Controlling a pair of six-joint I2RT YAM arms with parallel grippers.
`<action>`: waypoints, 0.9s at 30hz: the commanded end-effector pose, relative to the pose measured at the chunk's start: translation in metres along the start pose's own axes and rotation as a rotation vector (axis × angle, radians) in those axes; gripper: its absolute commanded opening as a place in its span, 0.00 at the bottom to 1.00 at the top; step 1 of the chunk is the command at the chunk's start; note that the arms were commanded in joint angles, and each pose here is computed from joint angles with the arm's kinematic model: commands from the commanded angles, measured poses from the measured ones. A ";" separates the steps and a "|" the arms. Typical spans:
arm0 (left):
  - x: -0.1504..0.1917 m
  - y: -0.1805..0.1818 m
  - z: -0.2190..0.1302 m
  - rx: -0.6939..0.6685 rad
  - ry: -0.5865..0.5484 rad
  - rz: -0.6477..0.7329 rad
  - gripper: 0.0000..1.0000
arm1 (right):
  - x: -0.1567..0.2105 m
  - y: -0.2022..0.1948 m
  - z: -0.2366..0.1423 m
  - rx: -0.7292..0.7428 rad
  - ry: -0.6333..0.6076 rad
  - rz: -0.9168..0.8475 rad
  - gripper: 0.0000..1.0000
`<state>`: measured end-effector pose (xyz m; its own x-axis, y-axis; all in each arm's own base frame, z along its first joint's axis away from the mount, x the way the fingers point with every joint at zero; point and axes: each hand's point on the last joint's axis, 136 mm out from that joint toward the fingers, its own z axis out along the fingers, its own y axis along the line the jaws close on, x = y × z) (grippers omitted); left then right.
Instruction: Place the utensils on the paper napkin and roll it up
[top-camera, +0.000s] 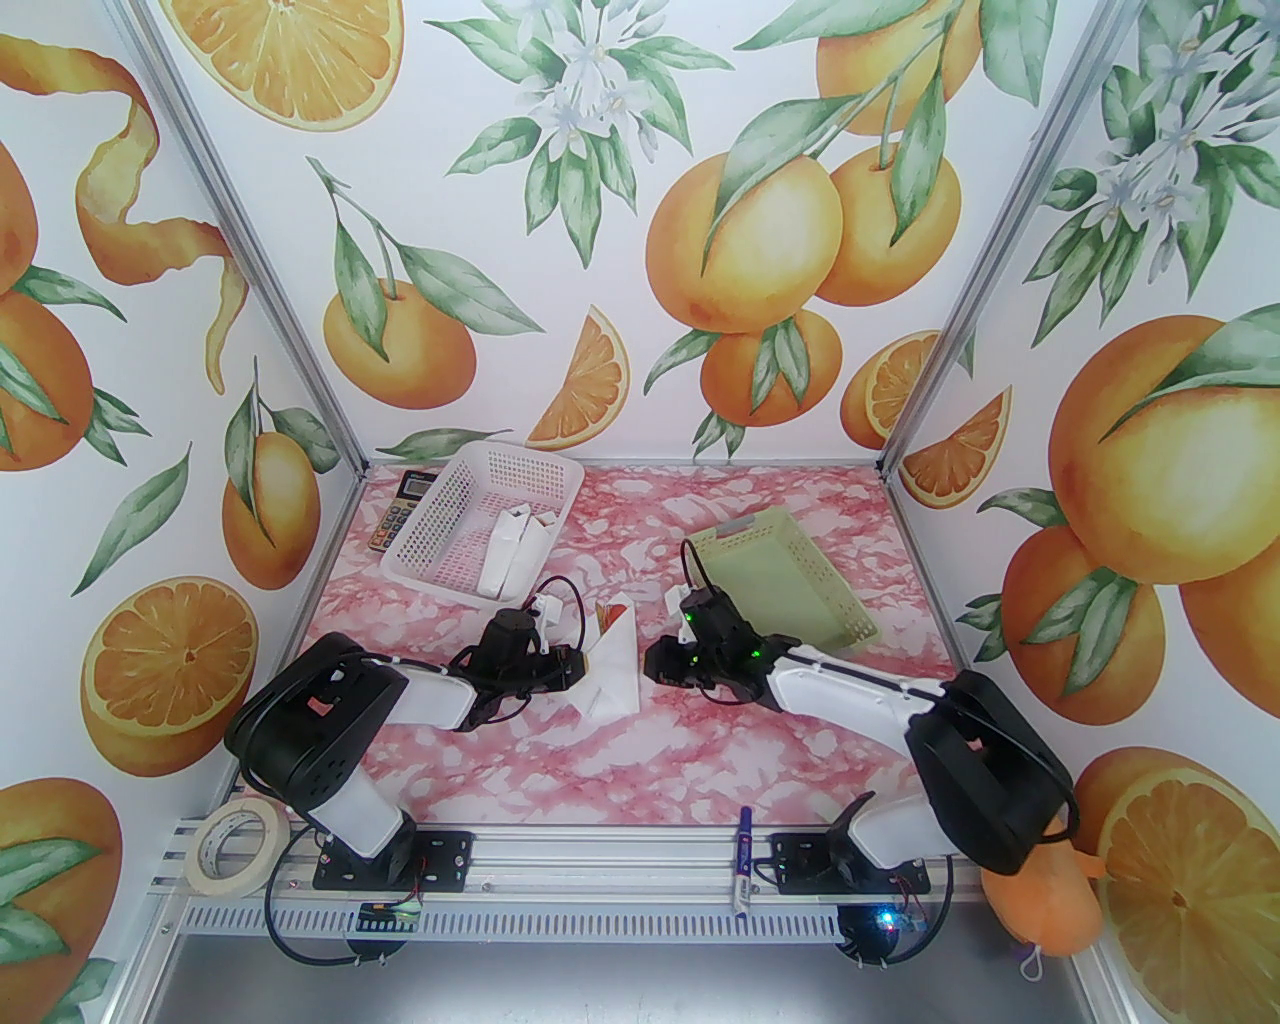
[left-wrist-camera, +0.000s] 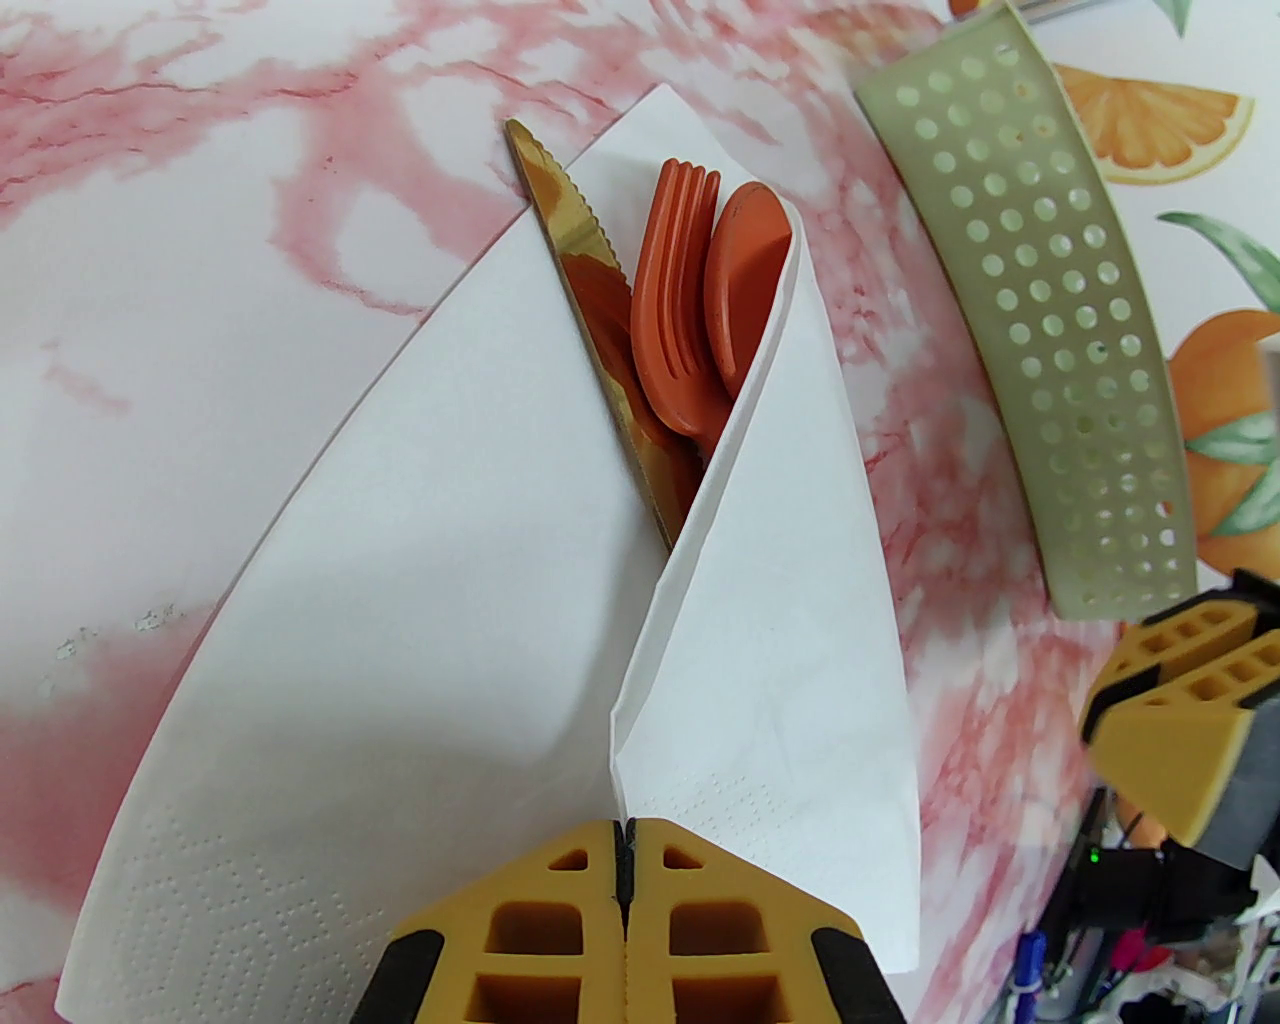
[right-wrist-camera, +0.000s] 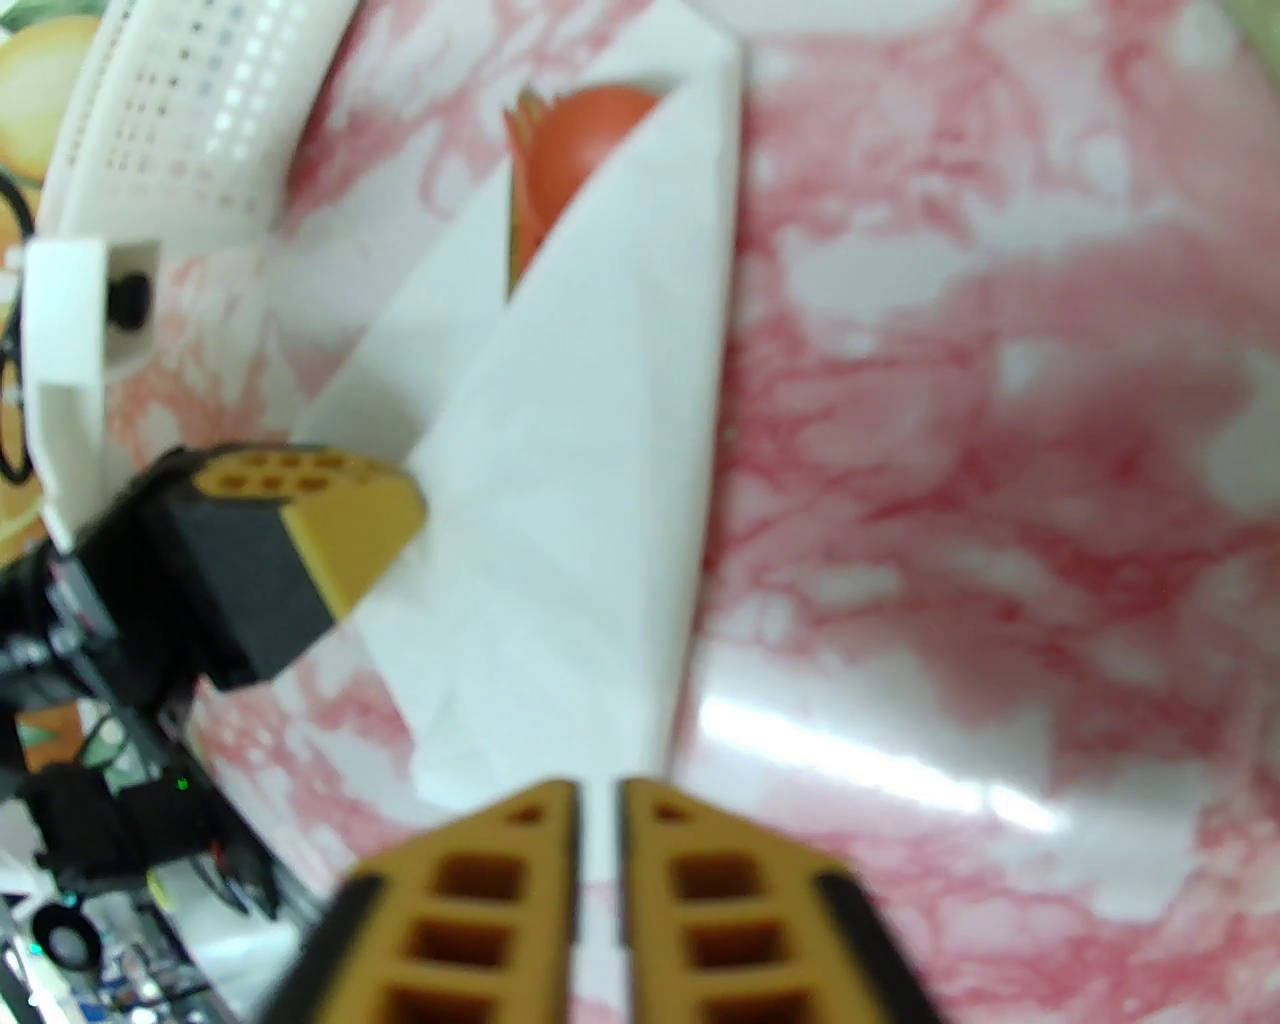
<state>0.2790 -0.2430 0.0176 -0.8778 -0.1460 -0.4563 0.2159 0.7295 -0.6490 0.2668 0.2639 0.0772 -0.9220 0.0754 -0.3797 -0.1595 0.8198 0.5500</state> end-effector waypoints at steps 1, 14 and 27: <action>0.031 0.025 -0.004 -0.091 0.088 -0.050 0.00 | -0.006 -0.007 0.001 0.148 -0.020 -0.074 0.34; 0.033 0.025 -0.002 -0.074 0.094 -0.068 0.00 | -0.016 0.012 0.054 0.366 -0.008 -0.271 0.73; 0.034 0.025 -0.002 -0.074 0.096 -0.070 0.00 | -0.007 0.007 0.070 0.406 0.018 -0.307 0.80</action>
<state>0.2777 -0.2429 0.0180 -0.8804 -0.1643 -0.4448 0.2008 0.7206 -0.6637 0.2931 0.3047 0.0305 -0.8724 -0.1895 -0.4506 -0.2652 0.9578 0.1105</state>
